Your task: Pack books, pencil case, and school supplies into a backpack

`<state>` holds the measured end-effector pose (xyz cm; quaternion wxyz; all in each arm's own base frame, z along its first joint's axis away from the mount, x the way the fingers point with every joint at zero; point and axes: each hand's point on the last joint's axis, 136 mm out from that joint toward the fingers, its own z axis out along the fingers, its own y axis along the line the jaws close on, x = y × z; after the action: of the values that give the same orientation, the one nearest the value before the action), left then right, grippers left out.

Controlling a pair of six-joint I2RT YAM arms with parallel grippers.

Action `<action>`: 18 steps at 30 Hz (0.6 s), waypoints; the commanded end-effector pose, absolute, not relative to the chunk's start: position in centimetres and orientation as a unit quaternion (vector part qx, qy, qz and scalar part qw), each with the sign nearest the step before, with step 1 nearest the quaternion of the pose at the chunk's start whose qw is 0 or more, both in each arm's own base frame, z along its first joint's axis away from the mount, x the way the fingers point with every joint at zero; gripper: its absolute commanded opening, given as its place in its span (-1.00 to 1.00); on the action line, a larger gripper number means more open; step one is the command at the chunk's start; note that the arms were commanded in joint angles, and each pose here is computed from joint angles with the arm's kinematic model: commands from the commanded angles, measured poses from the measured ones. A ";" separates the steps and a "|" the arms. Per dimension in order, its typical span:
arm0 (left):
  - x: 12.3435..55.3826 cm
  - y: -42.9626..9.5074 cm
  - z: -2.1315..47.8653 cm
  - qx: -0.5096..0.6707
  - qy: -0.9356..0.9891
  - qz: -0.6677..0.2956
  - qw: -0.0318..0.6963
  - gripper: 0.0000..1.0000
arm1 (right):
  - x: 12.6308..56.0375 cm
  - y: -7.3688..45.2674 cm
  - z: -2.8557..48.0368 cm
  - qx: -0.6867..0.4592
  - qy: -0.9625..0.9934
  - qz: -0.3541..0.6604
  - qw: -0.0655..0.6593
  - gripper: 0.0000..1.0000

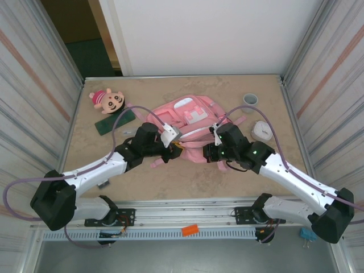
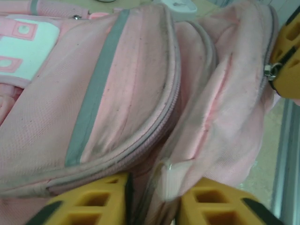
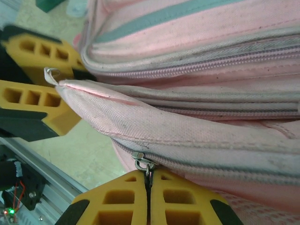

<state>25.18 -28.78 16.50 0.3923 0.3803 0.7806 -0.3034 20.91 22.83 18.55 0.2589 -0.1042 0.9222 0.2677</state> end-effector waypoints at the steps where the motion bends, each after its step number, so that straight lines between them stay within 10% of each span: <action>1: 27.3 -26.3 18.2 0.290 0.807 -0.292 0.425 0.05 | 20.1 22.5 16.7 -0.121 0.934 0.252 0.222 -1.00; 5: 28.6 -23.4 17.3 0.153 0.838 -0.328 0.409 0.38 | 20.4 23.7 16.6 -0.130 0.933 0.257 0.216 -1.00; 18: 31.3 -23.1 11.5 0.011 0.881 -0.362 0.306 0.49 | 20.2 27.2 15.9 -0.177 0.931 0.255 0.190 -1.00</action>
<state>30.13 -22.35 11.34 0.3129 0.0375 0.8882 -0.3344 19.89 25.23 13.70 0.1703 -0.1471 0.9478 0.2259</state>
